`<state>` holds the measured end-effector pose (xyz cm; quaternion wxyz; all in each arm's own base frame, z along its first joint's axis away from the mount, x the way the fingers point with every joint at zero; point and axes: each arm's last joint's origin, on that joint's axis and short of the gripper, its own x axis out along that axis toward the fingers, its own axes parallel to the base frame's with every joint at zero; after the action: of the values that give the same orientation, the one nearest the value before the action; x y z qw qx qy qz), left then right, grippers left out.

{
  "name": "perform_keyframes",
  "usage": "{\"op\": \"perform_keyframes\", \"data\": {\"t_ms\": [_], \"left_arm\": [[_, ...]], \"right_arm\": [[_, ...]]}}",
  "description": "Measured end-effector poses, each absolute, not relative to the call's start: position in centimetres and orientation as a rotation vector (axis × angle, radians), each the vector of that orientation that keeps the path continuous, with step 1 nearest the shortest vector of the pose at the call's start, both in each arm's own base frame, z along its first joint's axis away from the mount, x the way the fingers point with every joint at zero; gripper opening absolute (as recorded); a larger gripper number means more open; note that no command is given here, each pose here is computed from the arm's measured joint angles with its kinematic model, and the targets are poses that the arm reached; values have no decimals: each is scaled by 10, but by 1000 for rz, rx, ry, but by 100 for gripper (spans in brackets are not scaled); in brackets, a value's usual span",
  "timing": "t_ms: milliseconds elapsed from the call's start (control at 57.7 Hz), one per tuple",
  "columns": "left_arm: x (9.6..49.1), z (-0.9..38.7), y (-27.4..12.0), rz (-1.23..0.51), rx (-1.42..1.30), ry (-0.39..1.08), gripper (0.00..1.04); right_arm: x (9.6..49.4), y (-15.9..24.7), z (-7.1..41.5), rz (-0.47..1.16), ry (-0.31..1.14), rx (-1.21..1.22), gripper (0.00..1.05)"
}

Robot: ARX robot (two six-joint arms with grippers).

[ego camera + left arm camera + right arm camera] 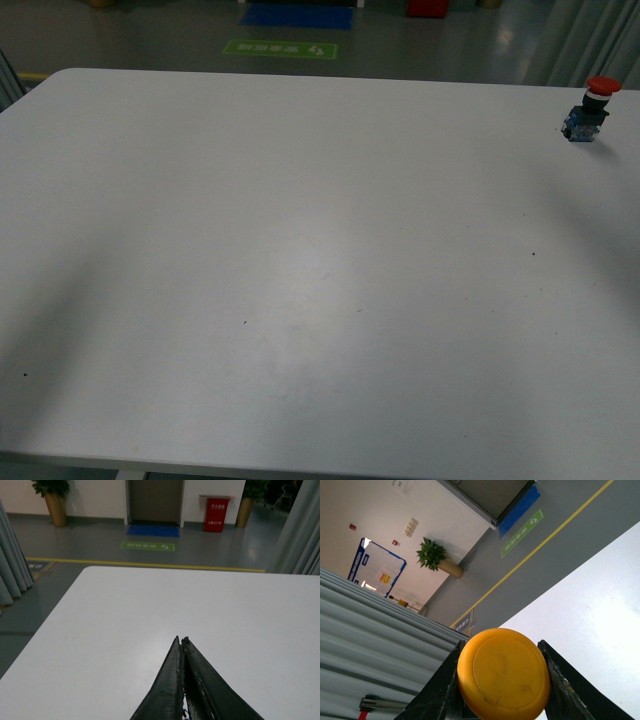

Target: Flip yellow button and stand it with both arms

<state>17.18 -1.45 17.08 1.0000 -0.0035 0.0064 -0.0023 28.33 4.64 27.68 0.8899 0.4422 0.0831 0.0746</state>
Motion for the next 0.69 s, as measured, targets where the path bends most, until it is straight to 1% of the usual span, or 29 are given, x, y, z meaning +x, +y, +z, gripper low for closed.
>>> {"op": "perform_keyframes", "data": {"t_ms": [52, 191, 693], "left_arm": [[167, 167, -13, -4, -9, -4, 4], [157, 161, -3, -16, -7, 23, 4], [132, 173, 0, -2, -8, -18, 4]], "right_arm": [[282, 46, 278, 155, 172, 918, 35], [277, 44, 280, 157, 164, 913, 35], [260, 39, 286, 157, 143, 902, 35]]}}
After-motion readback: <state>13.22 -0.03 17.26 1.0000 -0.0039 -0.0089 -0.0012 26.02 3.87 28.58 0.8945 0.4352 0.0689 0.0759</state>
